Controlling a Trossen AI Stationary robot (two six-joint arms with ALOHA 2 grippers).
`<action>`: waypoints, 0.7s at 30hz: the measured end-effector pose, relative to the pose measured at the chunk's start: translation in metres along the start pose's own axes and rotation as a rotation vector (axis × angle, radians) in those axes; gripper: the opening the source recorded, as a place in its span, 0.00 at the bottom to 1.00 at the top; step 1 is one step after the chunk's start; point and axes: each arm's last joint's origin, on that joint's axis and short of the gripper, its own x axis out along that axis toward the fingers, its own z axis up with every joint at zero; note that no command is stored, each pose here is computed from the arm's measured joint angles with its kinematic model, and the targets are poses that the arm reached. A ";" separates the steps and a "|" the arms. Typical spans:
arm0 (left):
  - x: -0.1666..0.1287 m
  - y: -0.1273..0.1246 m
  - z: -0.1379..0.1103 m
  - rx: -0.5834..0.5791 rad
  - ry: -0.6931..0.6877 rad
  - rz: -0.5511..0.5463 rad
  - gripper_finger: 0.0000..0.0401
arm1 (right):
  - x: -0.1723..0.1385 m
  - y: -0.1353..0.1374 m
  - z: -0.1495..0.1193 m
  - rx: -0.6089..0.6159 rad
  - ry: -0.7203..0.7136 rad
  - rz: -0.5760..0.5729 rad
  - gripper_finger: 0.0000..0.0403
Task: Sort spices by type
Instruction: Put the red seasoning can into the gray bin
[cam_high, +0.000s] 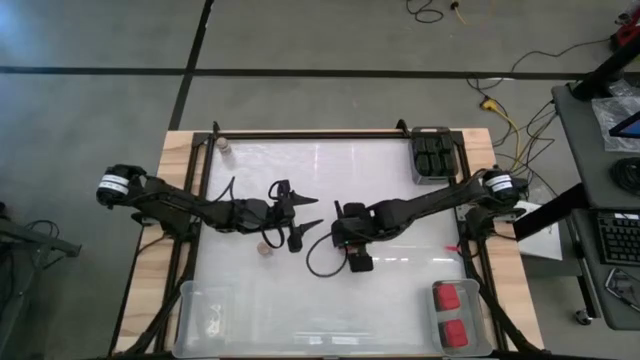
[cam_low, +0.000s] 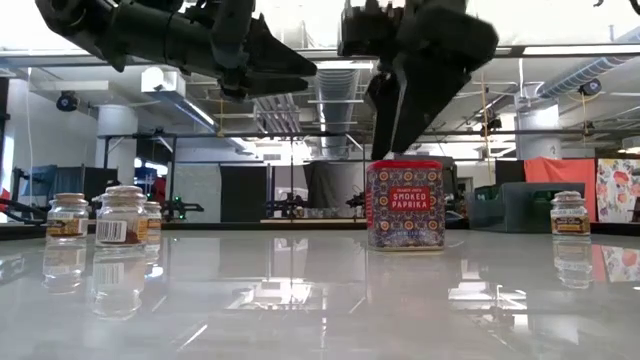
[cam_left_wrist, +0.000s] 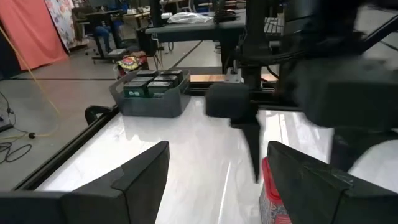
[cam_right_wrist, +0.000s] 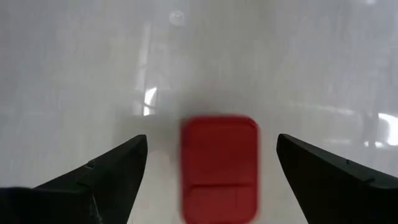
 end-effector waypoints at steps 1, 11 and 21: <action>0.000 0.000 0.000 0.000 0.000 0.000 0.64 | 0.001 -0.003 -0.001 0.007 0.007 -0.003 0.87; 0.001 0.000 0.003 0.023 -0.007 0.000 0.64 | 0.022 -0.004 -0.006 0.053 0.084 0.047 0.76; 0.001 0.000 0.002 0.022 -0.003 0.000 0.64 | 0.025 -0.004 -0.008 0.077 0.106 0.045 0.55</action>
